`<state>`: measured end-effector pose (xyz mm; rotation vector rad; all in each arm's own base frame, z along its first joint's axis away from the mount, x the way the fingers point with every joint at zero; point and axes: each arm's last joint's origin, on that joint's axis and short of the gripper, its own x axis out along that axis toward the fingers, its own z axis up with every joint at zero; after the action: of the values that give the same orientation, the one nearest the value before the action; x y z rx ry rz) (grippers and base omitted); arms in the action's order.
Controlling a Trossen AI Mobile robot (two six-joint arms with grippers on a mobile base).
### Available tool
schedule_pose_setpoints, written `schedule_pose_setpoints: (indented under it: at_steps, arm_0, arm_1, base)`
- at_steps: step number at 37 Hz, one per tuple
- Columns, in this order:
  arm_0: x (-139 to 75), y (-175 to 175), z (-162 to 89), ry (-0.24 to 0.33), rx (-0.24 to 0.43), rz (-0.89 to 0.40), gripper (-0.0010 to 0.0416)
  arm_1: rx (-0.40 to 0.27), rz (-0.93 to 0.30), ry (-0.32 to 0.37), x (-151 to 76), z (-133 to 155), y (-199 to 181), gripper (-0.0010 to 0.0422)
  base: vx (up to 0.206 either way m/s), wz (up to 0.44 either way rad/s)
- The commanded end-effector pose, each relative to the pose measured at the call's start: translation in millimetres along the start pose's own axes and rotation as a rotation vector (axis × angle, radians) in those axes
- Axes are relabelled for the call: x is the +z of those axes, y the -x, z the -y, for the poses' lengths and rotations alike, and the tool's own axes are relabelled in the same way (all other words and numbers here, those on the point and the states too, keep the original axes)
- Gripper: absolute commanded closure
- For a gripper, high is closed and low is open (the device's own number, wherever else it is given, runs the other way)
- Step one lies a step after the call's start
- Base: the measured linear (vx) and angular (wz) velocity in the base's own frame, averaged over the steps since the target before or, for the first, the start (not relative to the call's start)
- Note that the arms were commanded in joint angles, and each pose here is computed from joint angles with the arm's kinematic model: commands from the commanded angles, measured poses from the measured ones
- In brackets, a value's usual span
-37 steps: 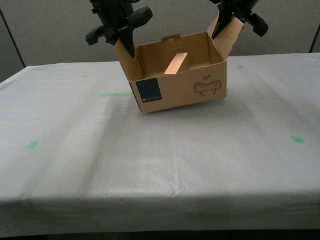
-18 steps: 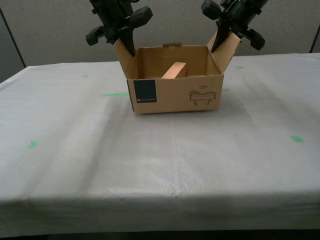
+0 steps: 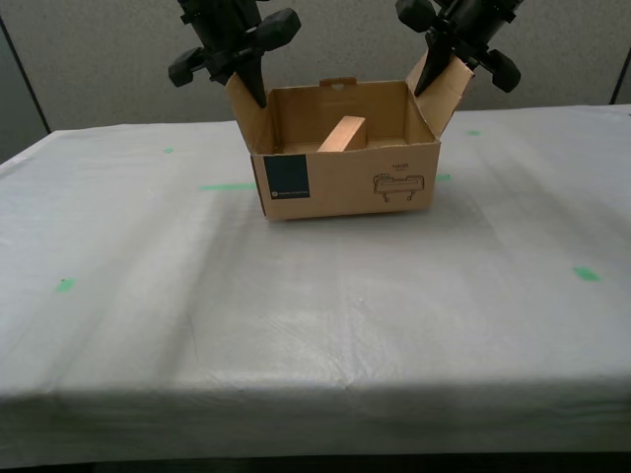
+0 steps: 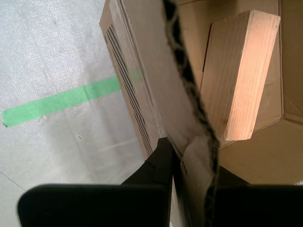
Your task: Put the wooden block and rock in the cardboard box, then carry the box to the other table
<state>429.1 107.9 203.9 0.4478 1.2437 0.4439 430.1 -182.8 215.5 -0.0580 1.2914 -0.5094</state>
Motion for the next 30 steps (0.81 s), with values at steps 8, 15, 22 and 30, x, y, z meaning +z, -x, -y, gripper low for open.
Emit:
schedule_pose_setpoints:
  at_steps: [8,15,22,30]
  arm_0:
    - [-0.8,-2.9,-1.4,0.011,-0.03,0.017,0.0383]
    - [-1.0,-3.5,-2.5,0.013,-0.031,0.017,0.0316]
    - [-1.6,-4.4,-4.0,0.017,-0.03,0.015,0.0235]
    - [-1.9,-4.6,-4.4,0.017,-0.029,0.014,0.0129]
  arm_1:
    - [-0.022,0.002,-0.005,0.4,1.4,0.6,0.0412]
    - [-0.022,0.002,-0.005,0.4,1.3,0.7,0.0412]
    - [-0.022,0.002,-0.012,0.4,1.1,0.7,0.038]
    - [-0.022,0.003,-0.015,0.5,1.1,0.7,0.0285]
  base:
    - [0.0,0.0]
    - [0.0,0.0]
    - [0.0,0.0]
    - [0.0,0.0]
